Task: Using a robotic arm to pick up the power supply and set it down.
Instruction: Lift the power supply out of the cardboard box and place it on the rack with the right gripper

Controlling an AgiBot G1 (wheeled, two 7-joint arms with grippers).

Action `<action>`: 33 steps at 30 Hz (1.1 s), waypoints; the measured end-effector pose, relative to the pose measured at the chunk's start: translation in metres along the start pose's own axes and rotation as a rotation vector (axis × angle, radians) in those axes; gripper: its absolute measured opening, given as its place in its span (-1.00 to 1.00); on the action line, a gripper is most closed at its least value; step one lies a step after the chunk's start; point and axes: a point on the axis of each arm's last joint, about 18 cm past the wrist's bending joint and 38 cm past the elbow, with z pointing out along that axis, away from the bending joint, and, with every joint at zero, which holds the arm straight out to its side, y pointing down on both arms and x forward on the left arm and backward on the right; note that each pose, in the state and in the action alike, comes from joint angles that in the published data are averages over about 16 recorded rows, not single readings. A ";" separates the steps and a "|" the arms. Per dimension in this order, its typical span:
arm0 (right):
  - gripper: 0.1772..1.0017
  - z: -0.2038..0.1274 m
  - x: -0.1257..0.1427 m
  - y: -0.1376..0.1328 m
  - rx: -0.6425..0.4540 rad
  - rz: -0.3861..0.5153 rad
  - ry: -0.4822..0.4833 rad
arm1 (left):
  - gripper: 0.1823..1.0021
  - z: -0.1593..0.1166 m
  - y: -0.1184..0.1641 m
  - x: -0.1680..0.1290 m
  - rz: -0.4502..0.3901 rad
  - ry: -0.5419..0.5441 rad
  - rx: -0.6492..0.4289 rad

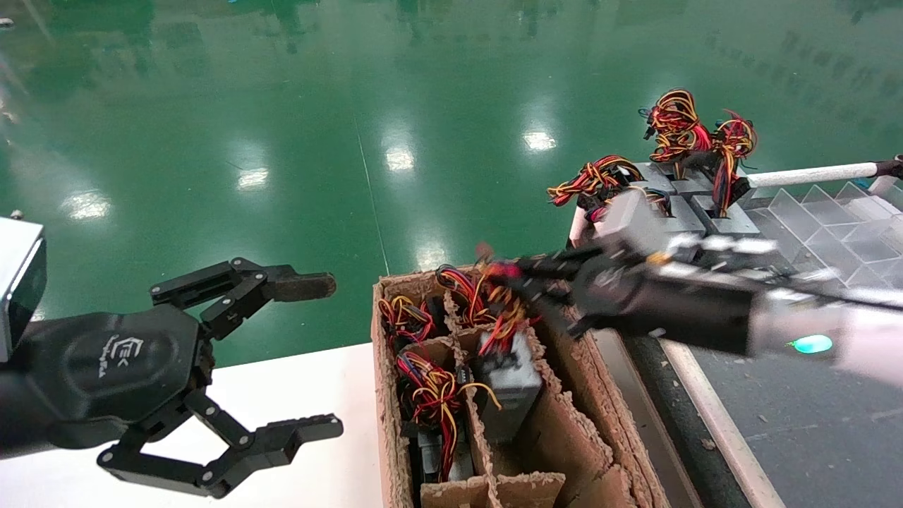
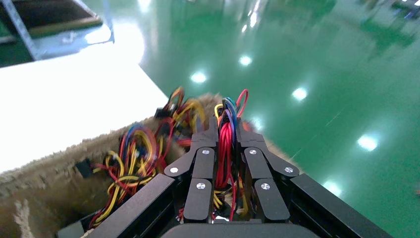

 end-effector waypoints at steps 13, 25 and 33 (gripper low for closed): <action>-0.84 -0.118 0.047 -0.107 0.268 -0.099 0.201 | 1.00 0.000 0.000 0.000 0.000 0.000 0.000; -0.84 -0.208 0.094 -0.135 0.377 -0.176 0.449 | 1.00 0.000 0.000 0.000 0.000 0.000 0.000; -0.84 -0.254 0.123 -0.106 0.270 -0.184 0.611 | 1.00 0.000 0.000 0.000 0.000 0.000 0.000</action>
